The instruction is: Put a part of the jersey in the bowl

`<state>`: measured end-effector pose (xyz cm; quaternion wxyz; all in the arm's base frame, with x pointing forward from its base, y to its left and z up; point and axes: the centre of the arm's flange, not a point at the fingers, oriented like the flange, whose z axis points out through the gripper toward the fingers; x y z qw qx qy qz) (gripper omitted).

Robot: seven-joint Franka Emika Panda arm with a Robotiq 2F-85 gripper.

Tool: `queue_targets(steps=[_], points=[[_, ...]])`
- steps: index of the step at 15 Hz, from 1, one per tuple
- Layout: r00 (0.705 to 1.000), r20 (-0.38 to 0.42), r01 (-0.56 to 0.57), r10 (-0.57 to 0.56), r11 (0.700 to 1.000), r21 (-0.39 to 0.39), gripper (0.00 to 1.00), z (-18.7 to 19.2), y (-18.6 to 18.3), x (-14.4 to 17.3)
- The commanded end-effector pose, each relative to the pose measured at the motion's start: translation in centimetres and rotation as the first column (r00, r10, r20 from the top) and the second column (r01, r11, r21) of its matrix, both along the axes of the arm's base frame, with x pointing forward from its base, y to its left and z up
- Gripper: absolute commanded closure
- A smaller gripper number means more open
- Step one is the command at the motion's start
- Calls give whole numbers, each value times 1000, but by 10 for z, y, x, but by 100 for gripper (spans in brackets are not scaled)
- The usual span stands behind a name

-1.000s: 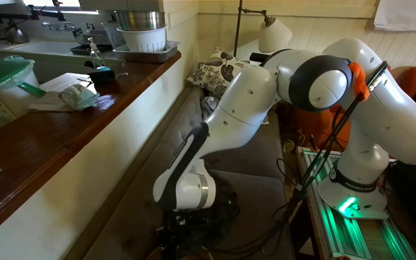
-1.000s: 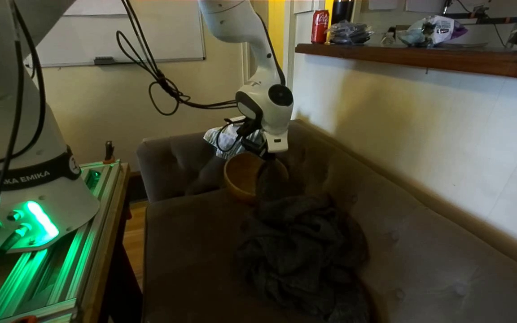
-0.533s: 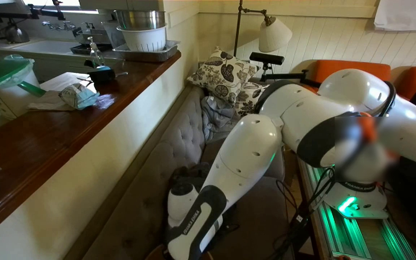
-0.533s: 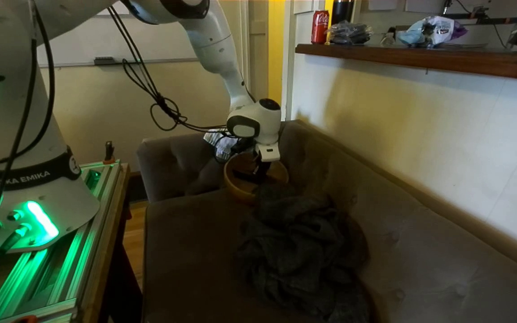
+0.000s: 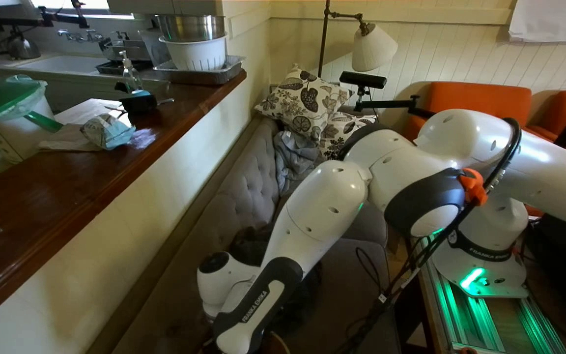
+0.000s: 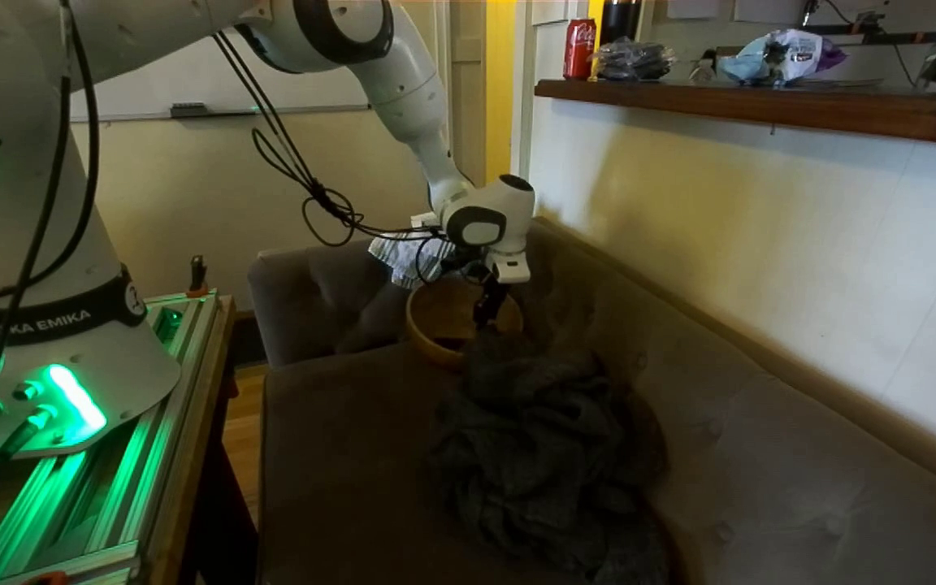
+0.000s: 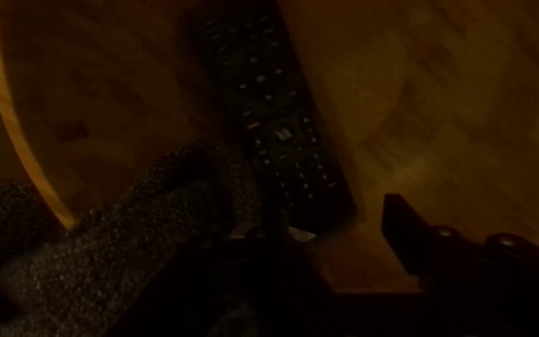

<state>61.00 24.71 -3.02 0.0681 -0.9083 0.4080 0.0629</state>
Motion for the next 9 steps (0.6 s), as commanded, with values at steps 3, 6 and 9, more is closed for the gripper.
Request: queue_targets(steps=[3, 6, 9], points=[[1000, 22, 5, -5, 1000, -9, 0, 67, -27, 3], [1000, 15, 6, -5, 996, -93, 0, 94, -60, -5], [999, 12, -31, 31, 997, -64, 0, 78, -57, 12]])
